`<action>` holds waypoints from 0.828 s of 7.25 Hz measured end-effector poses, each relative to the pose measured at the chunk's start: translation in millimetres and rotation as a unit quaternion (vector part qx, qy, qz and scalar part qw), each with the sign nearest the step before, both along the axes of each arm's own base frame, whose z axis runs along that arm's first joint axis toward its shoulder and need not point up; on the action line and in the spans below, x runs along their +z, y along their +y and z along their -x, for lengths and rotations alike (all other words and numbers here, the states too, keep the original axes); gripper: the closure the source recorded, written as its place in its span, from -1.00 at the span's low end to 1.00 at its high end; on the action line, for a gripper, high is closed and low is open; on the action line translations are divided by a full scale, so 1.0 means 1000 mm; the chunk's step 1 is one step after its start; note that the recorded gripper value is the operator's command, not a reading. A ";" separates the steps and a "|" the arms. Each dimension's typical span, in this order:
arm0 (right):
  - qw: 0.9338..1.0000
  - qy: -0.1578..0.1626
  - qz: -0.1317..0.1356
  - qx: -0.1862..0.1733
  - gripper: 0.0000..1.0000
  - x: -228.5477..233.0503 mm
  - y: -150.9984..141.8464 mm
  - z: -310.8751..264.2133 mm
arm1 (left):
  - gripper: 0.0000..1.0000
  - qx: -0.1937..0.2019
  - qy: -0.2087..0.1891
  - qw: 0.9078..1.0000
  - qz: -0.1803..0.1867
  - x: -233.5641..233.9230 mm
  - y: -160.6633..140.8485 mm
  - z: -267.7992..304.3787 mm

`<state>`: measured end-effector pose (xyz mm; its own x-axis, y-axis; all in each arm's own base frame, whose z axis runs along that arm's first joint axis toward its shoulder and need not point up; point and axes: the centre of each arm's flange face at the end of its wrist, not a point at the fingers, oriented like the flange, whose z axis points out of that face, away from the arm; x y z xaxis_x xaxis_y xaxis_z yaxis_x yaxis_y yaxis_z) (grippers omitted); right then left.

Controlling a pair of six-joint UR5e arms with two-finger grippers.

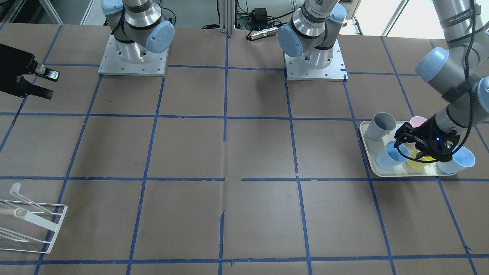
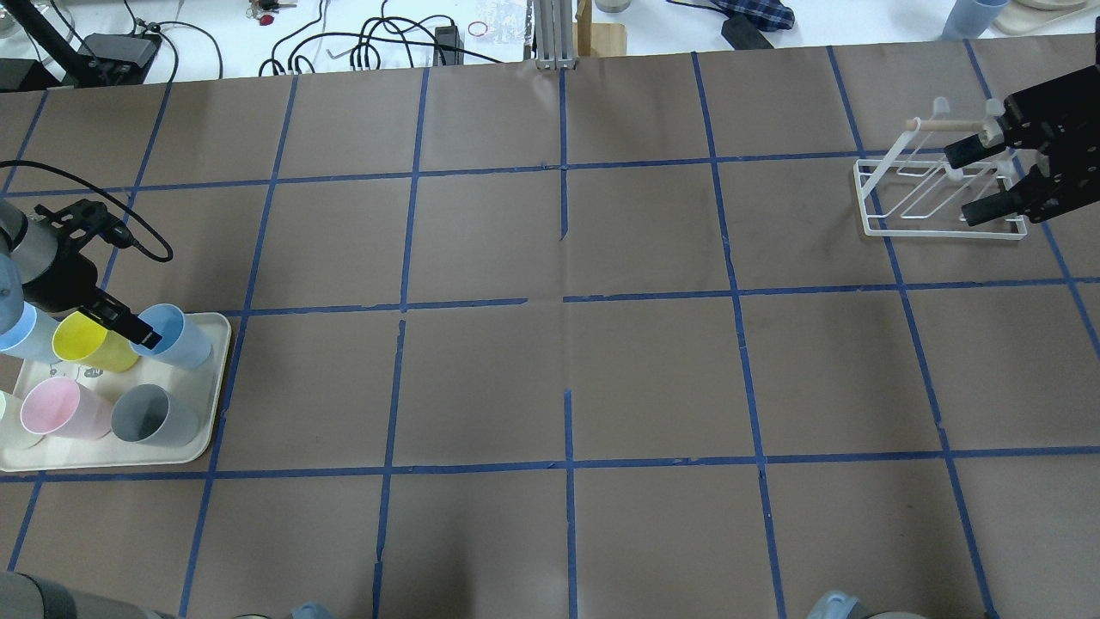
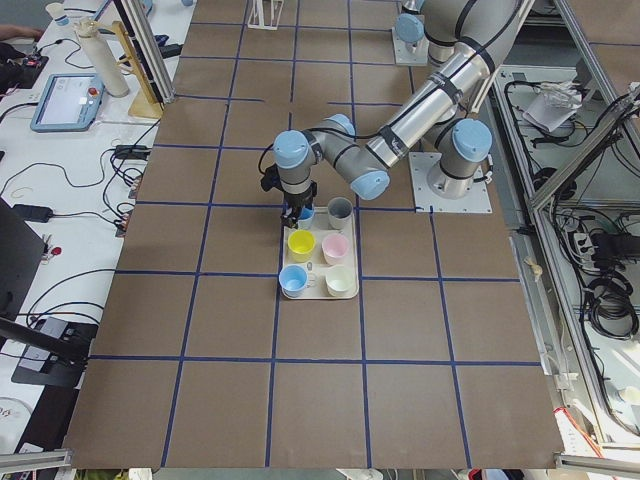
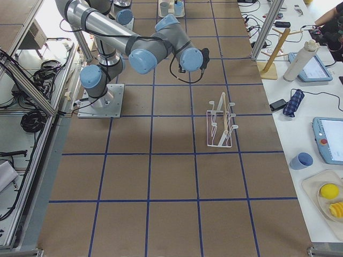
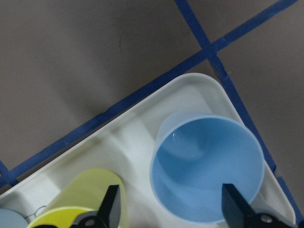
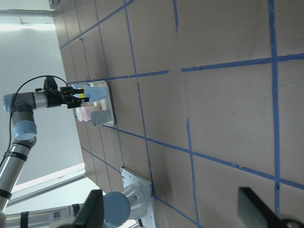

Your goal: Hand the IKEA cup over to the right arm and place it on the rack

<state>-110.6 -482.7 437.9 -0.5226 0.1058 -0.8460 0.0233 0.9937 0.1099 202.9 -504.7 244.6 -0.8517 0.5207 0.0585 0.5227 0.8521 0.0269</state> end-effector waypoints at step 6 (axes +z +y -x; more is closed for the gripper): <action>0.991 -0.131 0.007 -0.003 -1.00 0.003 -0.011 -0.090 | 1.00 -0.001 0.009 1.000 -0.004 -0.017 -0.004 -0.003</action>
<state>-20.8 -493.5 440.5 -0.2834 0.0954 -0.9542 0.0020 0.9951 0.0989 205.6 -508.7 227.1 -0.8499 0.5210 0.0787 0.5241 0.8513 0.0244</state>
